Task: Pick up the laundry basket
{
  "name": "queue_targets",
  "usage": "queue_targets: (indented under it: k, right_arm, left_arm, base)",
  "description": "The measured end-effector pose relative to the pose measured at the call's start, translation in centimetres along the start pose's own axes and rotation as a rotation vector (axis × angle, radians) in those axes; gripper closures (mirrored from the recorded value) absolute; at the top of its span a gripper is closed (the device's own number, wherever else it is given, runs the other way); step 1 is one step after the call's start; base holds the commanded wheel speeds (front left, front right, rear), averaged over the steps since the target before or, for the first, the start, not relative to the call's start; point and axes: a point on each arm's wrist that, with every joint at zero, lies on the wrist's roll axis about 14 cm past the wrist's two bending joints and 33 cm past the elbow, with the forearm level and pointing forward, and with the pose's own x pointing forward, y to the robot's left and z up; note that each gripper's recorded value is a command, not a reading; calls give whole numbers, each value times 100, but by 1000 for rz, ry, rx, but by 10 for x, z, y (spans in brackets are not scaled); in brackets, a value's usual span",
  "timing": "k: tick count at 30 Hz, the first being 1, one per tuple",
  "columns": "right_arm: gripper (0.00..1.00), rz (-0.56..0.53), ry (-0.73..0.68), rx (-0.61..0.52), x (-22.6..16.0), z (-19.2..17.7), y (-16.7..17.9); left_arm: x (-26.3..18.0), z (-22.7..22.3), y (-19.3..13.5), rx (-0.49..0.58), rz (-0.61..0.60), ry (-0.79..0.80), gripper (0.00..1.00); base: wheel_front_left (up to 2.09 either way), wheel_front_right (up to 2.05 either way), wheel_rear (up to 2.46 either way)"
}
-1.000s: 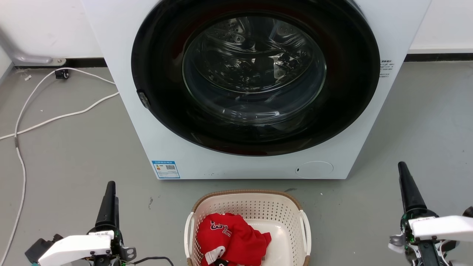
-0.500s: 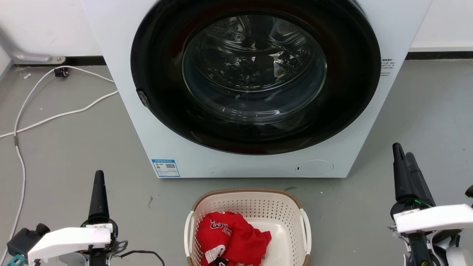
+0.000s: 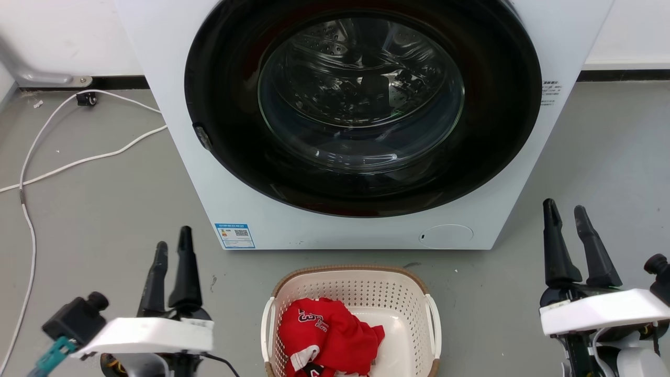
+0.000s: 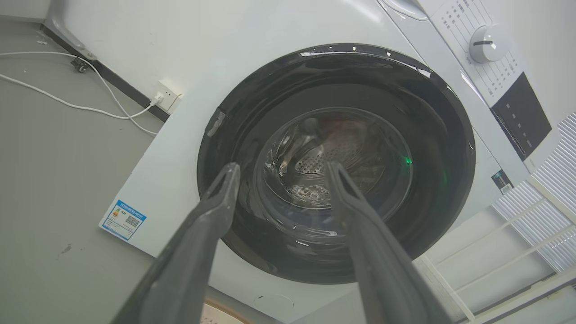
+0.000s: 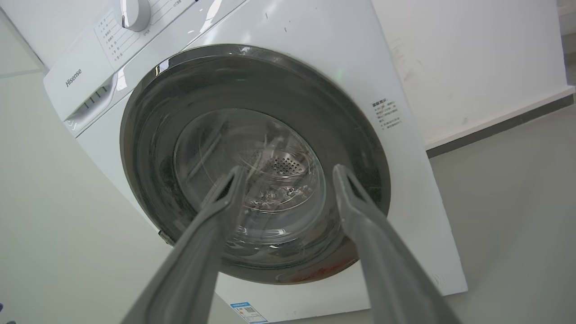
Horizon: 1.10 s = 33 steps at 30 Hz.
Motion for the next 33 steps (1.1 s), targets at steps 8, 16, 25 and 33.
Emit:
queue_targets:
  k: [8, 16, 25, 33]
  right_arm:
    - [0, 16, 18, -127, -3, -7, 2]
    - [0, 17, 60, -238, -9, -20, -2]
    - [0, 29, 75, -341, -12, -26, -4]
    - [0, 26, 96, -402, -16, -33, -9]
  left_arm:
    - [-2, -19, -25, 190, -92, 43, 0]
    - [-4, -26, -39, 318, -141, 39, 0]
    - [-8, -34, -46, 424, -176, 44, 0]
    - [-12, -47, -50, 519, -222, 71, 0]
  base:
    - [0, 0, 0]
    - [0, 0, 0]
    - [0, 0, 0]
    - [0, 0, 0]
